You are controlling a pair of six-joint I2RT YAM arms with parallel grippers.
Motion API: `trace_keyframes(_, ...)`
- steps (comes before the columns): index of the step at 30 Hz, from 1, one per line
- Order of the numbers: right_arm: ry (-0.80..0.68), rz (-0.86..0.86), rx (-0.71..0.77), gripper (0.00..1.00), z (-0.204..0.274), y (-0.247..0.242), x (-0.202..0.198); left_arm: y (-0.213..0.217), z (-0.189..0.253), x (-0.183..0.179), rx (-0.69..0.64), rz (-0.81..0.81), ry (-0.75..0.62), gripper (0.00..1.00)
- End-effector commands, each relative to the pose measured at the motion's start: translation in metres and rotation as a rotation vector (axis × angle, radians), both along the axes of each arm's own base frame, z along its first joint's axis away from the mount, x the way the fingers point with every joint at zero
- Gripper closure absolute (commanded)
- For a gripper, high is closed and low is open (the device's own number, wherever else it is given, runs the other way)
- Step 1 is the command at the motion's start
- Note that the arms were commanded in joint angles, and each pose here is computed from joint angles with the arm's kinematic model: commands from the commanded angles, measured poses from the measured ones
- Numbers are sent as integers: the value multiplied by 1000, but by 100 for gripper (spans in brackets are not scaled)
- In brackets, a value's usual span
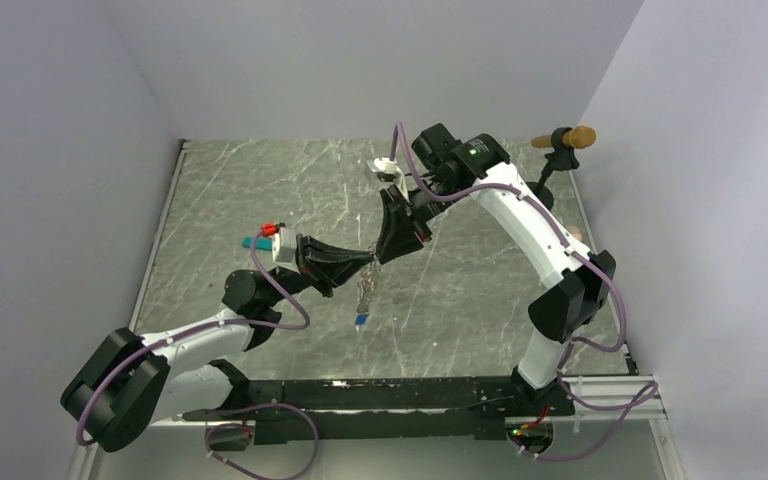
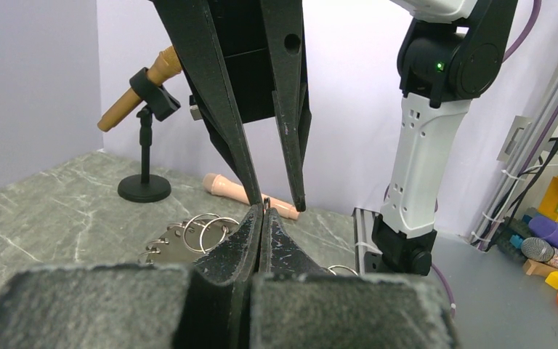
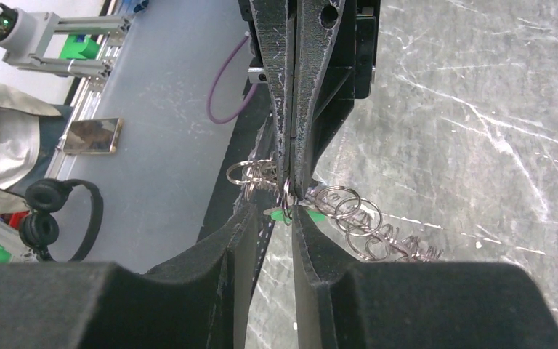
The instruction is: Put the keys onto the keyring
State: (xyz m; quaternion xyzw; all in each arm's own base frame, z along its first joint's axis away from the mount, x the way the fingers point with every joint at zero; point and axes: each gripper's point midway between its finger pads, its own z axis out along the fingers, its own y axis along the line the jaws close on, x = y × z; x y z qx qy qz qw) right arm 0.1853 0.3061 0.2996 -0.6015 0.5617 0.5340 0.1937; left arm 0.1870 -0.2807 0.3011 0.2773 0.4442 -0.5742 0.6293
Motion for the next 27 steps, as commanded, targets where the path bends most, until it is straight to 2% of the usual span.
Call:
trace_keyframes(1, -10, 11, 30, 72, 5, 3, -2, 6, 28, -2, -69, 23, -77, 100)
trace_keyframes(11, -14, 9, 7, 73, 0, 6, -2, 10, 33, -1, -90, 43, -75, 100)
trace_keyframes(15, -14, 11, 2, 90, -1, 8, -2, 10, 31, 0, -84, 47, -69, 100)
trace_keyframes(18, -15, 11, 0, 98, -2, 8, -2, 10, 29, 1, -77, 52, -61, 100)
trace_keyframes(23, -41, 3, -24, 100, -5, 5, -1, 11, 21, 3, -44, 69, -46, 100)
trace_keyframes(24, -52, 2, -33, 100, -6, 3, 0, 12, 20, 4, -26, 73, -44, 94)
trace_keyframes(27, -104, 12, -64, 100, -10, -4, 0, 13, 13, 5, 57, 88, -43, 58)
